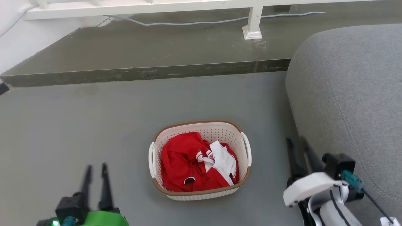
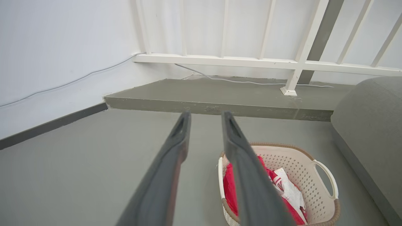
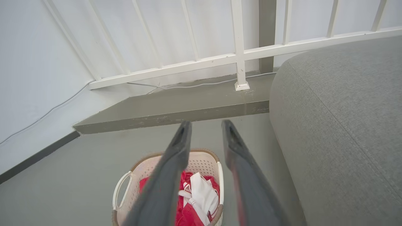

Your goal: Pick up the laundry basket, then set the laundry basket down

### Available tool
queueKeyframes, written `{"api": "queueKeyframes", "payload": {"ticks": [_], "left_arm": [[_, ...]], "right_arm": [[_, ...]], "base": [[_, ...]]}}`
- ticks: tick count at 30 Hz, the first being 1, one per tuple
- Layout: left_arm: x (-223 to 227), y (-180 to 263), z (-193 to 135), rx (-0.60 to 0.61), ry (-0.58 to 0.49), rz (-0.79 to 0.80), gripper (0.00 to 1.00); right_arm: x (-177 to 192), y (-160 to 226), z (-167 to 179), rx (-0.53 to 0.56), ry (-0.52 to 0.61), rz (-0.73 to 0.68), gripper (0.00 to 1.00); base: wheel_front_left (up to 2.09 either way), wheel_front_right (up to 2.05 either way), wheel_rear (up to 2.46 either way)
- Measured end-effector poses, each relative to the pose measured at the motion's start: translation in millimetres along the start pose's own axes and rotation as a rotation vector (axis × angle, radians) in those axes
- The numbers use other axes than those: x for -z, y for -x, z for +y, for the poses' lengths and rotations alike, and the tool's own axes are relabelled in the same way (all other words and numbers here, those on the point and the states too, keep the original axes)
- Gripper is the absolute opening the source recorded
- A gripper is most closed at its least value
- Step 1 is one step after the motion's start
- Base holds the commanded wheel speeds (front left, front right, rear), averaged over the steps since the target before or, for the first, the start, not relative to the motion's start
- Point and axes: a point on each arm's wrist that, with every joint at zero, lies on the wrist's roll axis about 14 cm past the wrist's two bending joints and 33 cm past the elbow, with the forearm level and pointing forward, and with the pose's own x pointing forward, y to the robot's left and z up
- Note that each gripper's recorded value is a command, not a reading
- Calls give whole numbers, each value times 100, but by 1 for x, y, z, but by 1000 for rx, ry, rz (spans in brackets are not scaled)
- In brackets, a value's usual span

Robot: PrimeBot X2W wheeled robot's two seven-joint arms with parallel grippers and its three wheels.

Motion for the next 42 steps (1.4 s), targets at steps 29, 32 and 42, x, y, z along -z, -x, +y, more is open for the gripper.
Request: {"api": "queueKeyframes", "payload": {"ticks": [29,32,42], "left_arm": [[16,11,10,-65,344,90,0],[19,11,12,-75,384,104,0],[19,8,17,-87,523,120,0]], "right_arm": [[13,8,-19,90,-342,76,0],[14,8,-21,97,-385,81,0],[13,7,-30,121,-519,91,0]], "base": [[0,0,0],[0,0,0],[0,0,0]]}}
